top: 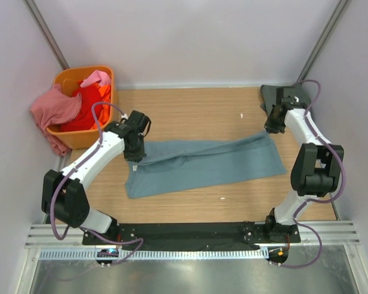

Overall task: Fold and stack the t-shirts
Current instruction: Fold the tshirt

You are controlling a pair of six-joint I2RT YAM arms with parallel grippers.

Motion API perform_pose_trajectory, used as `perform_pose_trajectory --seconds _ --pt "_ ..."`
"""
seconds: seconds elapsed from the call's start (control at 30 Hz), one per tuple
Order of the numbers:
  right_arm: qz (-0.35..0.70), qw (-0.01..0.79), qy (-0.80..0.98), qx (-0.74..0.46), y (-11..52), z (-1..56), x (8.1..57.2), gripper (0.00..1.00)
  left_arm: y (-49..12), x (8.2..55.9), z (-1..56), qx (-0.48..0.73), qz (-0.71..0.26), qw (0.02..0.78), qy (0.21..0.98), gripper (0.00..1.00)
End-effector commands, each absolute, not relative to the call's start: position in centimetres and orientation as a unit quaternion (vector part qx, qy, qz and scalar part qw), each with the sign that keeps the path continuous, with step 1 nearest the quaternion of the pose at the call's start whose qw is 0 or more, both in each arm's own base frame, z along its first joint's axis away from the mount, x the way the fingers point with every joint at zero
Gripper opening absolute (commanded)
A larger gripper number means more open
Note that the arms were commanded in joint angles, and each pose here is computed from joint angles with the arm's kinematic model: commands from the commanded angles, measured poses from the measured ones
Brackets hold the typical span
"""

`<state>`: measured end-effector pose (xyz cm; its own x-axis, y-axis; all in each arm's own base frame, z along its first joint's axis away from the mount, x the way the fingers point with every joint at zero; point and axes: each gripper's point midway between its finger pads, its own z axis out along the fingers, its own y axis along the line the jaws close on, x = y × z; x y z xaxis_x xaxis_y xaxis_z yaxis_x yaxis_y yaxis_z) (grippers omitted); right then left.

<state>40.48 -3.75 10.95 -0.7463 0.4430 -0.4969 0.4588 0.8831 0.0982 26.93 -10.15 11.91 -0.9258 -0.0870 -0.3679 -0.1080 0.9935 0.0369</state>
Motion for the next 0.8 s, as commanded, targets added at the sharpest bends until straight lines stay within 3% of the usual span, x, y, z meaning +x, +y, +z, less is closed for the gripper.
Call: perform_pose_trajectory --seconds 0.0,0.37,0.6,0.77 --pt "-0.044 0.311 0.916 0.25 -5.3 13.7 40.0 0.01 -10.3 26.9 12.8 -0.046 0.01 0.205 0.978 0.0" --pt "-0.041 0.322 0.911 0.255 -5.3 14.0 40.0 0.01 -9.5 28.3 13.6 -0.033 0.042 0.222 0.974 0.0" --pt "-0.016 0.34 0.909 0.241 -5.1 17.1 47.4 0.01 -9.8 34.8 16.9 -0.028 0.059 0.256 0.964 0.0" --pt "-0.007 0.336 0.912 0.234 -5.0 16.7 50.9 0.01 -9.2 39.1 15.5 -0.039 0.077 0.241 0.967 0.0"
